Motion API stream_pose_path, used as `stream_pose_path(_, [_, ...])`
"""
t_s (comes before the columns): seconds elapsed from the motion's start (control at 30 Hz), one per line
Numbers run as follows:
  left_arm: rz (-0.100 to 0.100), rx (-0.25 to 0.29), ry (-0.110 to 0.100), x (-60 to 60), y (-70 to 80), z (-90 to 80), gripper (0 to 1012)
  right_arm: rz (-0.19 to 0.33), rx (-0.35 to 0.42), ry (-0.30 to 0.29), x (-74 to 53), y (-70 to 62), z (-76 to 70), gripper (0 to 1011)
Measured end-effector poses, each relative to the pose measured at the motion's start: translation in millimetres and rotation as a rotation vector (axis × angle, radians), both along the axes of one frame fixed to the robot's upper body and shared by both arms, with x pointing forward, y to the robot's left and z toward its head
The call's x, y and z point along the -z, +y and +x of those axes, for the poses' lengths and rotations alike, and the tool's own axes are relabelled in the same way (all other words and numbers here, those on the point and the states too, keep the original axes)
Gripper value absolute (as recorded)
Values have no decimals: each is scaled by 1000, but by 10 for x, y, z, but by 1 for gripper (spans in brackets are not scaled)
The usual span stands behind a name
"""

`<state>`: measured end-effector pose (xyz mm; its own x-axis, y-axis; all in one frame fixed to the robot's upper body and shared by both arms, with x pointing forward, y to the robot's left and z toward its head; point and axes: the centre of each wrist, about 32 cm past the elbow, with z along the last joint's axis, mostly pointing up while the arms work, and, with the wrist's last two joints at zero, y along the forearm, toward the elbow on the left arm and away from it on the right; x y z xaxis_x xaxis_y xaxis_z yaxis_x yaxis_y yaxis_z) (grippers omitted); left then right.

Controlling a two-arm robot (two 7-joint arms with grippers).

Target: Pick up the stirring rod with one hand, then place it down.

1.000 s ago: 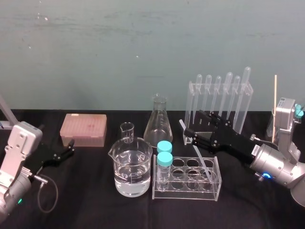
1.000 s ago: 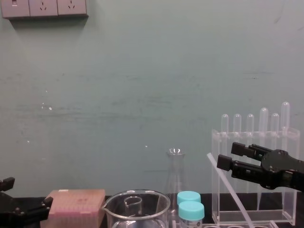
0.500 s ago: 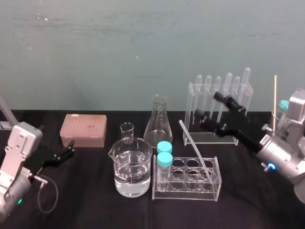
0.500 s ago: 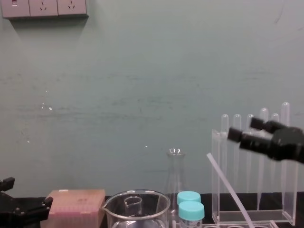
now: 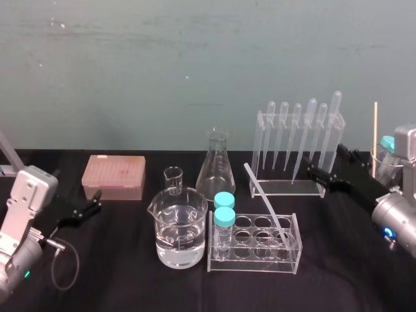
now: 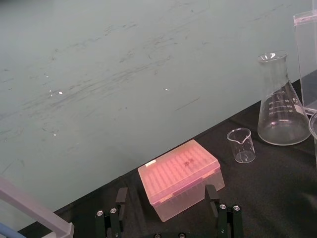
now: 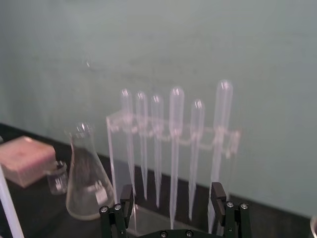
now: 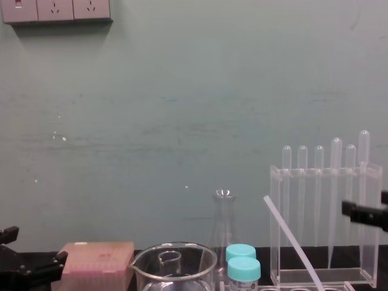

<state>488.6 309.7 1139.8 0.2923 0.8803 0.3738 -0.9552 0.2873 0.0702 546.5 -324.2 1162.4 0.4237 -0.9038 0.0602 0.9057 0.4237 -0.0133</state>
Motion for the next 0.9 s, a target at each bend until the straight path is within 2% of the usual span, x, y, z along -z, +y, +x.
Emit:
stream_pose_path(0.1, [0,0,0,0,0,0,1000,-17,11,39,13,-9,-22,1002])
stream_pose_path(0.9, [0,0,0,0,0,0,1000,-9,6,16,7,-3,-12,1002])
